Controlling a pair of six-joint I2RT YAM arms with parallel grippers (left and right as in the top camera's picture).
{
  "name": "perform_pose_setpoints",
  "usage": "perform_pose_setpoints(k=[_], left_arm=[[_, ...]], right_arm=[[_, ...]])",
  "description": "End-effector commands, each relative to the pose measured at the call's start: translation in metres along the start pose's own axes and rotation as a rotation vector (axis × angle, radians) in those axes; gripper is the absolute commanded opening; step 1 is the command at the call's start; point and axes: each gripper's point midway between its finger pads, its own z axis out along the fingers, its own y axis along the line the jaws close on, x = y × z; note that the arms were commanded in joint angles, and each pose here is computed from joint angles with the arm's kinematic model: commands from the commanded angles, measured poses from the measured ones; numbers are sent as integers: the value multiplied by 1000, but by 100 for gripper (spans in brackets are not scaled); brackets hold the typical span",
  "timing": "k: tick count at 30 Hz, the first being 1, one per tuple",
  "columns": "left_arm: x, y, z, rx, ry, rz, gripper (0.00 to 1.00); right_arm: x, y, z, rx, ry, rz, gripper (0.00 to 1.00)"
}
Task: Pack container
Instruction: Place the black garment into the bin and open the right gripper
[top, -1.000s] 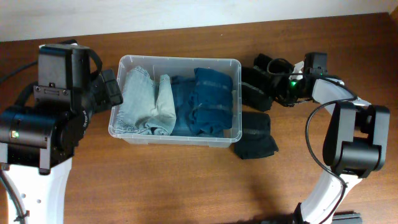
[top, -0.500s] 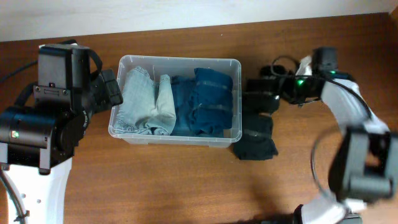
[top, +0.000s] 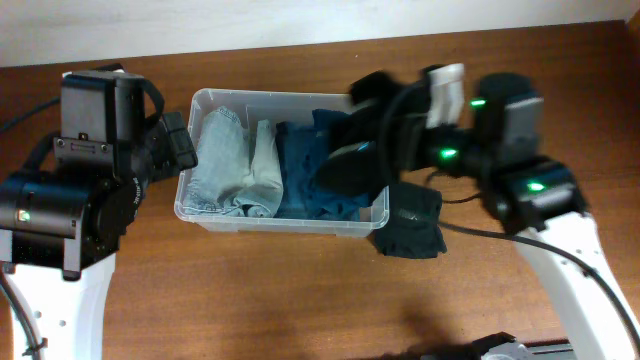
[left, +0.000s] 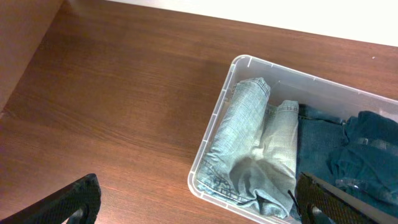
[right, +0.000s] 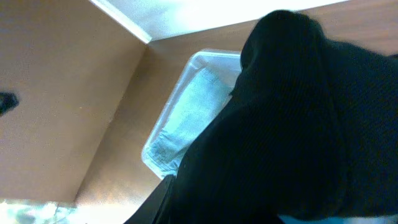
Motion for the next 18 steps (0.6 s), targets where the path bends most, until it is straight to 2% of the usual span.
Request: perform_pose_setpoints(k=[1,6,9,12,18], left_arm=[[-2,3,0,-14,-7,-13,100],[-2,3,0,-14,-7,-13,99],[-2,3,0,-14,-6,-12,99],[-2,3,0,-14,-6,-12,99],[-2,3,0,-14,-7,-13,99]], right_arm=[[20,57,31,-156,59,-120,24],[33,108,60,-273,45,-235,24],[38,120,79,-317,37,-294,24],[43,109,106,-301,51,-319,24],[71,52,170,-210,156,-284,24]])
